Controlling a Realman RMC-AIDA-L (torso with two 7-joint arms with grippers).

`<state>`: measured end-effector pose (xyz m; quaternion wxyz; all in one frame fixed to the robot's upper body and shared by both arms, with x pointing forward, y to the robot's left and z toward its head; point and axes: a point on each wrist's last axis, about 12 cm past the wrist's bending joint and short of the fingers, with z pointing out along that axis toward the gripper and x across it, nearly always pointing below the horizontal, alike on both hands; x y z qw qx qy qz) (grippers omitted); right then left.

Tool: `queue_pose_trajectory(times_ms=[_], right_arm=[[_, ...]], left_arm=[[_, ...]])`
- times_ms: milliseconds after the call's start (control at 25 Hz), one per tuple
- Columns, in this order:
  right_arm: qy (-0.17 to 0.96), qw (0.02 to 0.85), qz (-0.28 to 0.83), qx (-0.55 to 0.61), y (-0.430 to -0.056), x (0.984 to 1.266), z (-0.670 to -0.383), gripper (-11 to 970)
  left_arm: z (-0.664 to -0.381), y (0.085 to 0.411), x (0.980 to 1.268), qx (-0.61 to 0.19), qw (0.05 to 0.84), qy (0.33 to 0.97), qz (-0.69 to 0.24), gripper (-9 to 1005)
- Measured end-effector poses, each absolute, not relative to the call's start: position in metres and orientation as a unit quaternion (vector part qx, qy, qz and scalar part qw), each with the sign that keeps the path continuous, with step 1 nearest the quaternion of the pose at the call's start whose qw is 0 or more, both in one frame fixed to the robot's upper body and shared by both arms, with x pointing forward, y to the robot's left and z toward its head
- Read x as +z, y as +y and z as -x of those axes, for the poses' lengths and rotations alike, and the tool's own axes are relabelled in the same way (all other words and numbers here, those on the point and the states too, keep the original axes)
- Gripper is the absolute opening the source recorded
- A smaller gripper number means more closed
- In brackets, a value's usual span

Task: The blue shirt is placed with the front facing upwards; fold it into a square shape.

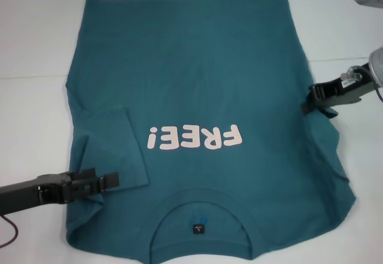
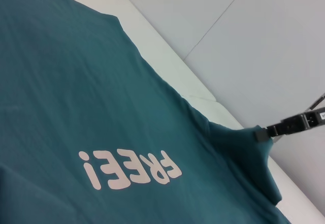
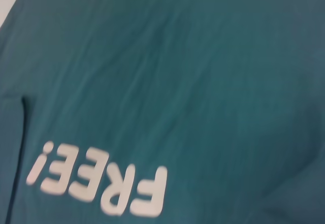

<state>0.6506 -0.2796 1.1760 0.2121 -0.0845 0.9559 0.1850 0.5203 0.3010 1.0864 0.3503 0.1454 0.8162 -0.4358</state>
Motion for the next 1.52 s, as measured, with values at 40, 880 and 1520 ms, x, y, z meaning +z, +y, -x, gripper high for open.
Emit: queue_pose_trajectory(times_ms=[40,880,1520], right_arm=[[0.956,0.216,0.081,0.183,-0.280,1.176,-0.652,10],[0.962,0.226,0.077,0.133,-0.256,1.152,-0.665,14],[0.960,0.217,0.077,0.162,-0.248,1.147,-0.661,59]], left_arm=[[-0.520,0.301,1.086,-0.436,0.351,0.816,-0.145,936],[-0.523,0.301,1.085,-0.433,0.354,0.818,-0.135,935],[-0.522,0.301,1.084,-0.433,0.353,0.819,-0.133,934]])
